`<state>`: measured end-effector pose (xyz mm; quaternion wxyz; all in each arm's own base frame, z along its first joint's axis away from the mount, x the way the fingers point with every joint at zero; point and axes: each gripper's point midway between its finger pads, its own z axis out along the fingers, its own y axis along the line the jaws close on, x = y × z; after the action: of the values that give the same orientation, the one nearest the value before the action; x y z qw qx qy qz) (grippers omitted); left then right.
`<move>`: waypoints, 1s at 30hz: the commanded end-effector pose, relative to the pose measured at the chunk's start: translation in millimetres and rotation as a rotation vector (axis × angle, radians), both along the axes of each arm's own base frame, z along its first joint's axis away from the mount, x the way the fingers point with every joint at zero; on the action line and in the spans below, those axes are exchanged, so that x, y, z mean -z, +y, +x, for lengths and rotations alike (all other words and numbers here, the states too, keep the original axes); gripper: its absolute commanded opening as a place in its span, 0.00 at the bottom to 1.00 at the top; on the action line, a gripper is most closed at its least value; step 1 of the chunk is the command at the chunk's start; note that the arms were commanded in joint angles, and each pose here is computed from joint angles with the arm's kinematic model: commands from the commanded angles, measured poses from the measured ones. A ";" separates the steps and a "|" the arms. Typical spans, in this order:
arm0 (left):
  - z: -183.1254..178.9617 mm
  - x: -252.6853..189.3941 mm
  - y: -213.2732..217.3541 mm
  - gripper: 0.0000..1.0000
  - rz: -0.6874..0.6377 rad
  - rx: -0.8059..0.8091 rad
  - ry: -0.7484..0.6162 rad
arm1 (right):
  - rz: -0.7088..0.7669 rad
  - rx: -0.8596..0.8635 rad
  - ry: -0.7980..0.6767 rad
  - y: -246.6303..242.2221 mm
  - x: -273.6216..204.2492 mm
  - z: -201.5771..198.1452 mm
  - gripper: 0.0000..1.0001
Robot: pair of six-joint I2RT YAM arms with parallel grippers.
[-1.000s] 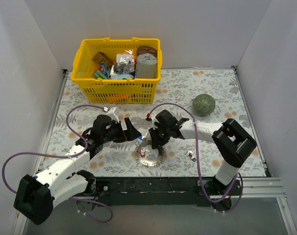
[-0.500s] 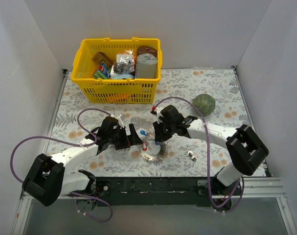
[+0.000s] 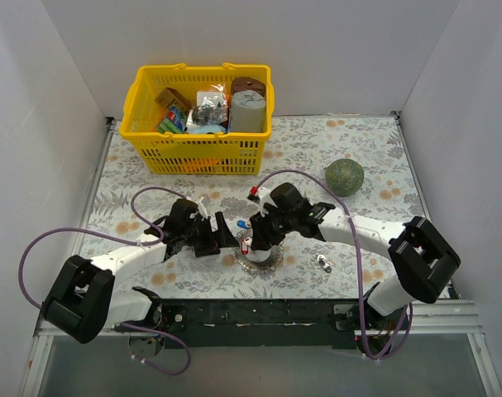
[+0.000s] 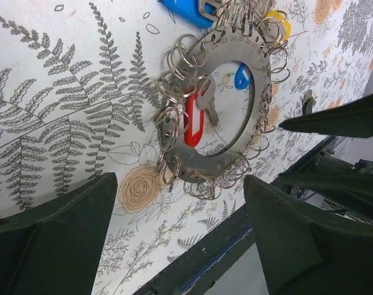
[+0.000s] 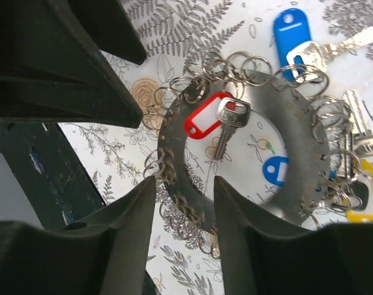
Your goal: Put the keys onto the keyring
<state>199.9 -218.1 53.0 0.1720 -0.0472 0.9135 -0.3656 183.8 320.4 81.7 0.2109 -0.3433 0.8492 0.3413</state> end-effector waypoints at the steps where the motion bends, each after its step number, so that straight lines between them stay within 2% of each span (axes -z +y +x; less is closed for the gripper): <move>1: -8.0 -5.1 3.3 0.81 -0.024 0.001 0.000 | 0.041 -0.059 -0.012 16.2 -1.9 -6.3 0.54; 11: -2.4 2.8 -5.1 0.69 -0.052 -0.001 0.041 | 0.000 -0.016 0.053 27.7 17.8 -1.8 0.52; 21: 12.8 21.1 -13.9 0.49 -0.026 0.006 0.097 | 0.020 0.026 0.103 26.5 31.1 -7.4 0.51; 23: 14.2 25.5 -13.7 0.38 -0.014 0.008 0.103 | 0.022 0.024 0.110 25.7 32.4 -9.5 0.51; 26: 15.7 29.0 -12.8 0.35 0.002 0.012 0.105 | 0.029 0.024 0.103 26.4 29.3 -8.1 0.51; 28: 17.1 27.9 -12.7 0.30 0.006 0.014 0.096 | 0.033 0.028 0.095 26.5 26.4 -5.8 0.50; 30: 19.7 23.3 -13.2 0.31 0.004 0.019 0.073 | 0.041 0.026 0.087 26.3 23.1 -4.5 0.51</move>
<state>211.6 -235.2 27.4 0.1133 -0.0623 0.9168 -0.3778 173.8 339.9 43.5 0.1625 -0.3113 0.8685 0.3500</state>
